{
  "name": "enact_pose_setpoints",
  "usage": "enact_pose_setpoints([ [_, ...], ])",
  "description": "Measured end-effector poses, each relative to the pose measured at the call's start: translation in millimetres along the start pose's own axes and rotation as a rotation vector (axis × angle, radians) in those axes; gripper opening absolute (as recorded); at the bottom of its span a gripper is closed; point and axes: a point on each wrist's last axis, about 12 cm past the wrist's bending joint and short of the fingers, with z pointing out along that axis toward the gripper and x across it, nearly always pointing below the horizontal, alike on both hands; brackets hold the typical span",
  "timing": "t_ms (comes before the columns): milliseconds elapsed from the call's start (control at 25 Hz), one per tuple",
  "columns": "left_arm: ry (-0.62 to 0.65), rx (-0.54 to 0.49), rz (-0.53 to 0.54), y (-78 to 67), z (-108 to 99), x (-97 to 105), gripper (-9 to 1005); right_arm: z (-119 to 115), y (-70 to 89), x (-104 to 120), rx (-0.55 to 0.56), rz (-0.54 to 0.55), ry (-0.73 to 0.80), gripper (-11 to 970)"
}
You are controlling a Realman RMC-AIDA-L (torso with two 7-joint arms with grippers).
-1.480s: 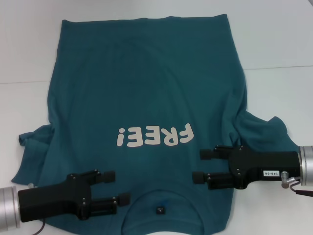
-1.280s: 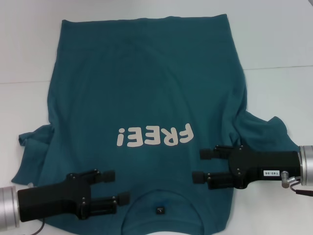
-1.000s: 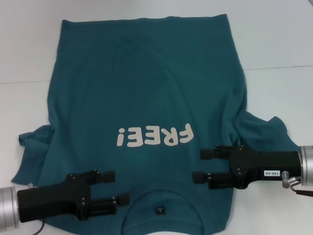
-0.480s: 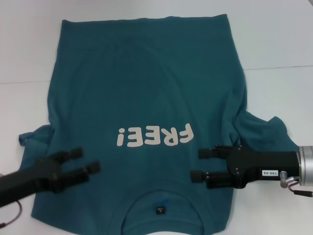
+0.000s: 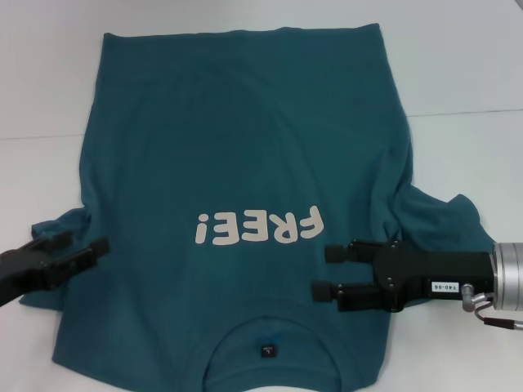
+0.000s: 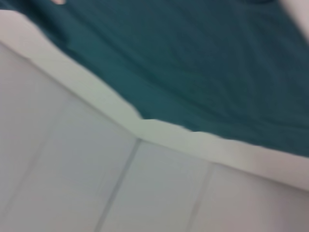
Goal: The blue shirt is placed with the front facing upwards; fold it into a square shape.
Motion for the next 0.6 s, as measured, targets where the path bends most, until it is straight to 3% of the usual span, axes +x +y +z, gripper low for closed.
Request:
enact_pose_setpoints([
  [280, 0.007, -0.128, -0.027, 13.3, 2.4, 0.9, 874, 0.4, 0.2, 0.6, 0.001, 0.006, -0.001, 917],
  [600, 0.011, -0.19, -0.017, 20.3, 5.8, -2.4, 874, 0.2, -0.5, -0.5, 0.005, 0.013, 0.0, 917],
])
